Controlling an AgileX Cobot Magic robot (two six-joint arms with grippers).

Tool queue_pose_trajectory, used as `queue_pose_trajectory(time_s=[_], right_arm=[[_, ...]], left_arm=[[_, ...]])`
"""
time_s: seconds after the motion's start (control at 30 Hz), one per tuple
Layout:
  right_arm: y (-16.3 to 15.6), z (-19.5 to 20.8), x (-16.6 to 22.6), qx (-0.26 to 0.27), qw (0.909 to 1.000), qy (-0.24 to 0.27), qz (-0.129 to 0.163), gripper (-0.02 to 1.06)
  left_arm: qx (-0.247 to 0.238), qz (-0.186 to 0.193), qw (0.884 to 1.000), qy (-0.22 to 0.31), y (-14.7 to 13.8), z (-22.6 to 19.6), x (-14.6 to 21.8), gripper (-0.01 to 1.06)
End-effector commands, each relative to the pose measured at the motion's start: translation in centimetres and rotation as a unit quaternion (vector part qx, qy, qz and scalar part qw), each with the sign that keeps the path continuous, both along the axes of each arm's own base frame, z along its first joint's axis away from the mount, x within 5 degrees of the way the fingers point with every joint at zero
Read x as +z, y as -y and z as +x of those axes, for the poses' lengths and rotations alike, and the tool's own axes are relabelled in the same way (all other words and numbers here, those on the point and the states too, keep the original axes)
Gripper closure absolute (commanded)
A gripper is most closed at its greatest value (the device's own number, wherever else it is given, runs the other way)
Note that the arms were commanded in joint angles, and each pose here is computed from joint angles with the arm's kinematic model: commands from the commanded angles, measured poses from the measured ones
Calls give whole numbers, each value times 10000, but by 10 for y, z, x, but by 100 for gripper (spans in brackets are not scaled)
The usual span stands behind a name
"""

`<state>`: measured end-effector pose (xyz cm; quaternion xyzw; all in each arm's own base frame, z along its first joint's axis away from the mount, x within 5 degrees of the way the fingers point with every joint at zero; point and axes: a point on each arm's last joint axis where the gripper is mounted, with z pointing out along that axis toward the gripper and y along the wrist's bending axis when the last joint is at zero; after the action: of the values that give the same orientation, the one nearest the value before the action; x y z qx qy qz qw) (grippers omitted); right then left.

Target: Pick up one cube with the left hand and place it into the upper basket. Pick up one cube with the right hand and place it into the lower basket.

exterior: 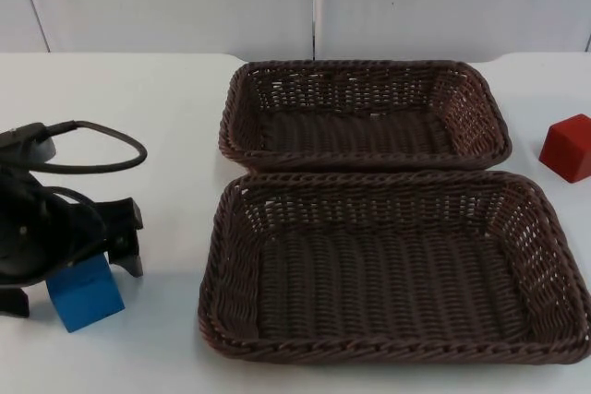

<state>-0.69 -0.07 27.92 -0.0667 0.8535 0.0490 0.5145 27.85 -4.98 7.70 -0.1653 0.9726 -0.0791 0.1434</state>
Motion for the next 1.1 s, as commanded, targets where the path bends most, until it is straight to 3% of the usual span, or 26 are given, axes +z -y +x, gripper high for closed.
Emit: queue_pose_trajectory(time_s=[0.0, 0.13, 0.17, 0.33, 0.4, 0.53, 0.87, 1.07], right_arm=[[0, 0, 1, -30, 10000, 40, 2, -1], [0, 0, 1, -30, 10000, 40, 2, -1], [0, 0, 1, -30, 10000, 40, 2, -1], [0, 0, 1, -30, 10000, 40, 2, -1], [0, 0, 1, -30, 10000, 40, 2, -1], [0, 0, 1, -30, 10000, 40, 2, -1], [0, 0, 1, -30, 10000, 40, 2, -1], [0, 0, 1, -30, 10000, 40, 2, -1]], left_arm=[[75, -41, 9999, -76, 2, -1, -3, 5], [185, -116, 9996, -153, 2, -2, -3, 43], [185, -116, 9996, -153, 2, -2, -3, 43], [245, -190, 9993, -193, 3, -3, 0, 99], [241, -204, 9994, -152, 3, -3, 3, 105], [205, -276, 9994, -4, 4, -3, 16, 105], [19, -440, 9941, 990, 5, -5, 78, 105], [-413, -404, 9893, 1341, 6, -13, 104, 105]])
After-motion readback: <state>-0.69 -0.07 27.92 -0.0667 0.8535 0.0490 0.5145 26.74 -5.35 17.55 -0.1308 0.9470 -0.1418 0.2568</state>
